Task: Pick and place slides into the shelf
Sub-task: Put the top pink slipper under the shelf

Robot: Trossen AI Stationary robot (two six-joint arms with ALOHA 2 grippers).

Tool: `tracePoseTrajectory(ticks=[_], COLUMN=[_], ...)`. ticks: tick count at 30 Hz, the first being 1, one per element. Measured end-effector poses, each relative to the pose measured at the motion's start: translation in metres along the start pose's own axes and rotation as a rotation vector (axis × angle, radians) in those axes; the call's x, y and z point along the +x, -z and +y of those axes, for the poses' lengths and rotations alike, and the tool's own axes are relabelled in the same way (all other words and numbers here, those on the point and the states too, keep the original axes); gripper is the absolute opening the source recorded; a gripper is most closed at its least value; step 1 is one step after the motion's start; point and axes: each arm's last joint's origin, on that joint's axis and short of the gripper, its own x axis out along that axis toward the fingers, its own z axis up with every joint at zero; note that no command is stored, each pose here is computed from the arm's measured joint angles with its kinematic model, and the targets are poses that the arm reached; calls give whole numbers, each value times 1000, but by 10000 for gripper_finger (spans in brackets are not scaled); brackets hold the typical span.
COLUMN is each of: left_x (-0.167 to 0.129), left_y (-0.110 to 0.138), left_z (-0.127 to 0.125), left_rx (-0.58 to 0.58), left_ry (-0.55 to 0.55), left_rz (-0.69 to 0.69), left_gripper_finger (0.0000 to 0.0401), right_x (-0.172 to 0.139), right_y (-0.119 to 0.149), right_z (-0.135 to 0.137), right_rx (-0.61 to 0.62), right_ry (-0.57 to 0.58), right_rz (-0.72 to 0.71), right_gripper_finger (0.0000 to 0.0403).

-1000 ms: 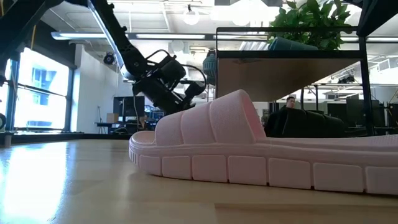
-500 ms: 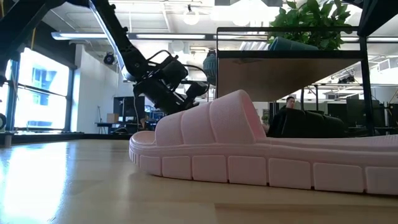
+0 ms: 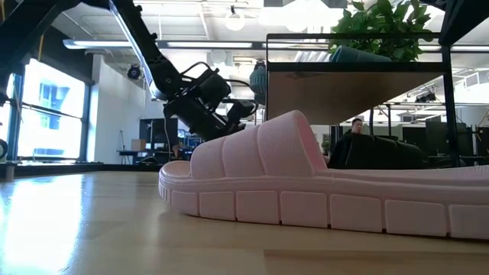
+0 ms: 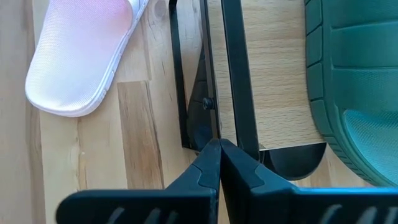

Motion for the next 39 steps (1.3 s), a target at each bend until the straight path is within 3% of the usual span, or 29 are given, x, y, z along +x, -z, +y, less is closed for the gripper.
tracePoseTrajectory(ticks=[12, 25, 30, 39], left_x=[0, 0, -1, 0], left_y=[2, 2, 4, 6], left_z=[1, 1, 0, 1], left_rx=[76, 89, 75, 120], left_ry=[5, 5, 53, -20], left_rz=[35, 36, 89, 52], left_gripper_finger=[166, 166, 166, 166], right_x=[0, 0, 0, 0], right_y=[0, 0, 0, -1], right_z=[0, 0, 0, 1], right_rx=[0, 9, 10, 4], right_ry=[-1, -7, -7, -6], right_rz=[1, 2, 0, -4], right_gripper_finger=[0, 0, 0, 0])
